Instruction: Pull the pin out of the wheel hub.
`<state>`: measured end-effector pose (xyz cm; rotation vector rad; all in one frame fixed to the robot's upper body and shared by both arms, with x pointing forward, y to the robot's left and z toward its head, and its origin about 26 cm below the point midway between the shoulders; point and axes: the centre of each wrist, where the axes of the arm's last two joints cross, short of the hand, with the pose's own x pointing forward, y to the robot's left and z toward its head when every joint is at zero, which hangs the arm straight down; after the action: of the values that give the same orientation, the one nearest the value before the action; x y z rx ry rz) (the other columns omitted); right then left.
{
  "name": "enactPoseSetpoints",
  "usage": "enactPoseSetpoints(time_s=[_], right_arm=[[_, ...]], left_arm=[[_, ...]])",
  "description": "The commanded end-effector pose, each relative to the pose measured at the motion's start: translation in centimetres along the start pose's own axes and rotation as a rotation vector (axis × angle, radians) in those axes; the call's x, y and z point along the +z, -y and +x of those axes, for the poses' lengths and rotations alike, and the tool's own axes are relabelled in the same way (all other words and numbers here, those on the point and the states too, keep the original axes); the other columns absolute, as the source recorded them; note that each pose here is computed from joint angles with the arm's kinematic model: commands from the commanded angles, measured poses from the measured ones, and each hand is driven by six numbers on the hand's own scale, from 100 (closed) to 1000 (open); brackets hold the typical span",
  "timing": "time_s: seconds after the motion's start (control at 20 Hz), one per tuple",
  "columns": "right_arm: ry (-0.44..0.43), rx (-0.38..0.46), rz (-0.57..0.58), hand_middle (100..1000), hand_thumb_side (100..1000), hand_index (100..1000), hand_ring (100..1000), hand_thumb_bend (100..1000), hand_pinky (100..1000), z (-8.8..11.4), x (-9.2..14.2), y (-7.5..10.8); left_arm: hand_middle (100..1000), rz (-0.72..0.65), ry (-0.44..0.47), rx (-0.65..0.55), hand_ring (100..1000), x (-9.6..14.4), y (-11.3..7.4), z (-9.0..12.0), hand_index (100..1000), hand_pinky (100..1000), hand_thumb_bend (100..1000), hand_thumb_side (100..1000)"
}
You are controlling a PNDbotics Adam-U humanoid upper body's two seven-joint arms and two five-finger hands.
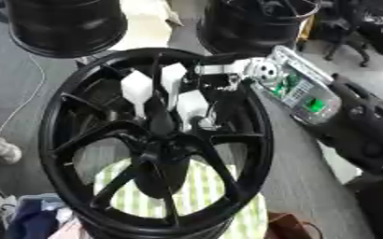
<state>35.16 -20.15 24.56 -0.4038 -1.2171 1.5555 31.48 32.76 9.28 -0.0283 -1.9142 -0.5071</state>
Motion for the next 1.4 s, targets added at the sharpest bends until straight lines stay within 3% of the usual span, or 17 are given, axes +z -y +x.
enactPoseSetpoints(time_s=[0.05, 0.15, 0.55, 0.9, 1.15, 1.3, 1.4], right_arm=[[-0.002, -0.005, -0.037, 527, 100, 517, 320, 231, 144, 0.4, 1.2, 1.2], [0.006, -0.008, -0.055, 515, 100, 498, 302, 226, 100, 0.6, 1.5, 1.4], [0.028, -0.013, -0.102, 506, 100, 484, 282, 219, 100, 1.1, 3.3, 2.3], [0.058, 0.025, -0.225, 505, 100, 473, 256, 224, 100, 1.7, 9.1, 4.6], [-0.055, 0.039, -0.42, 510, 100, 477, 240, 240, 100, -2.7, 13.4, 5.4], [-0.201, 0.009, -0.578, 520, 100, 482, 237, 253, 100, -6.6, 15.2, 3.7], [-0.324, -0.045, -0.687, 532, 100, 486, 241, 261, 100, -9.1, 15.6, 1.4]], left_arm=[[642, -0.006, 0.022, -0.019, 699, -0.3, -0.4, 0.7, 876, 608, 100, 721], [642, -0.007, 0.02, -0.018, 699, -0.3, -0.4, 0.7, 877, 608, 100, 722], [643, -0.006, 0.01, -0.016, 699, -0.1, -0.4, 0.6, 877, 608, 100, 723], [643, 0.003, -0.017, -0.02, 700, 0.4, -0.6, 0.4, 877, 608, 100, 724], [643, 0.031, -0.039, -0.028, 700, 1.1, -1.1, 0.3, 877, 608, 100, 724], [643, 0.053, -0.045, -0.028, 700, 1.5, -1.3, 0.3, 877, 608, 100, 724], [643, 0.071, -0.05, -0.031, 700, 1.7, -1.6, 0.2, 877, 608, 100, 723]])
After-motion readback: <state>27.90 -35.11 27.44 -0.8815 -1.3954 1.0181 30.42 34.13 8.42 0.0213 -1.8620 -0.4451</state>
